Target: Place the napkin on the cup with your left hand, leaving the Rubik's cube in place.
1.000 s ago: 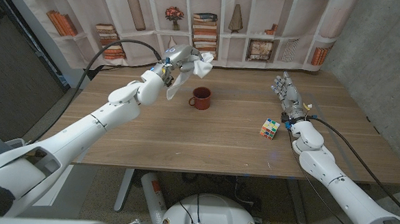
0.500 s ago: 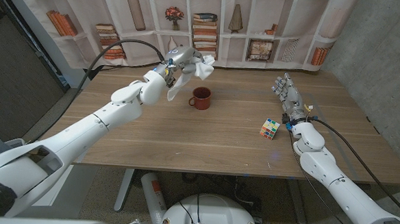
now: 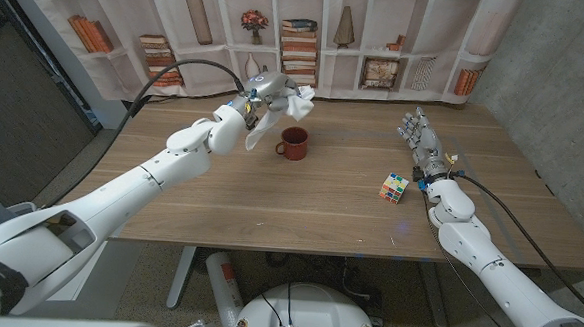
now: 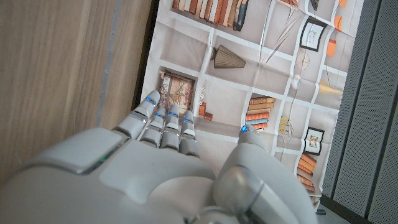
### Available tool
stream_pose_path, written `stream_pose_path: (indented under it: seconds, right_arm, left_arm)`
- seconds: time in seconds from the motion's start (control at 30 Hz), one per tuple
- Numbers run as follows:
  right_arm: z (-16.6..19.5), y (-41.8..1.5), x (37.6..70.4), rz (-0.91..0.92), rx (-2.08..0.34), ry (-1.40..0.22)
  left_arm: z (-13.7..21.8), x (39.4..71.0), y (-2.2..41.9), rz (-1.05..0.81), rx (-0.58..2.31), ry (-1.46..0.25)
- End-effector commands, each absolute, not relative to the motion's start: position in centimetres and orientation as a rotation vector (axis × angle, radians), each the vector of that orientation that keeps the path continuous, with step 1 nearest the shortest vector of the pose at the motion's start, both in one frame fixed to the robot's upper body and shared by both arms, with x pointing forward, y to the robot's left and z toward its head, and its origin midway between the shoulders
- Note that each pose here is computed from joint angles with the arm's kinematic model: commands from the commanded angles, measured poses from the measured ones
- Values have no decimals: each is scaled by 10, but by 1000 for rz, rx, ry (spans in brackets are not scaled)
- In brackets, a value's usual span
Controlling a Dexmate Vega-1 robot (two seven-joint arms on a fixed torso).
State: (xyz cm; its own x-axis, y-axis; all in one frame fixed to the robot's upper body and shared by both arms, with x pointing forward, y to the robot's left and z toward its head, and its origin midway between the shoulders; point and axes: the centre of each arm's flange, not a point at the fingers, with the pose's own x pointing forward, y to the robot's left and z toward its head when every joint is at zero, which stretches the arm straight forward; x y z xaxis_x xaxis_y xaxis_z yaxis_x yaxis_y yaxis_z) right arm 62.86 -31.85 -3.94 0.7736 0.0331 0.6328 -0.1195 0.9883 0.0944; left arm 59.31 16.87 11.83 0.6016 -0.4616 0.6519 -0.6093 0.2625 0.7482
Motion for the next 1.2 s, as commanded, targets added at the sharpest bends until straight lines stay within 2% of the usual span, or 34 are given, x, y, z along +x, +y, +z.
stream_pose_path:
  seconds: [0.03, 1.2]
  right_arm:
    - [-39, -318, 631, 87, 138, -680]
    - [-35, -321, 630, 83, 135, -688]
  left_arm:
    - [112, 598, 164, 109, 1407, -973]
    - [94, 614, 156, 68, 1422, -934]
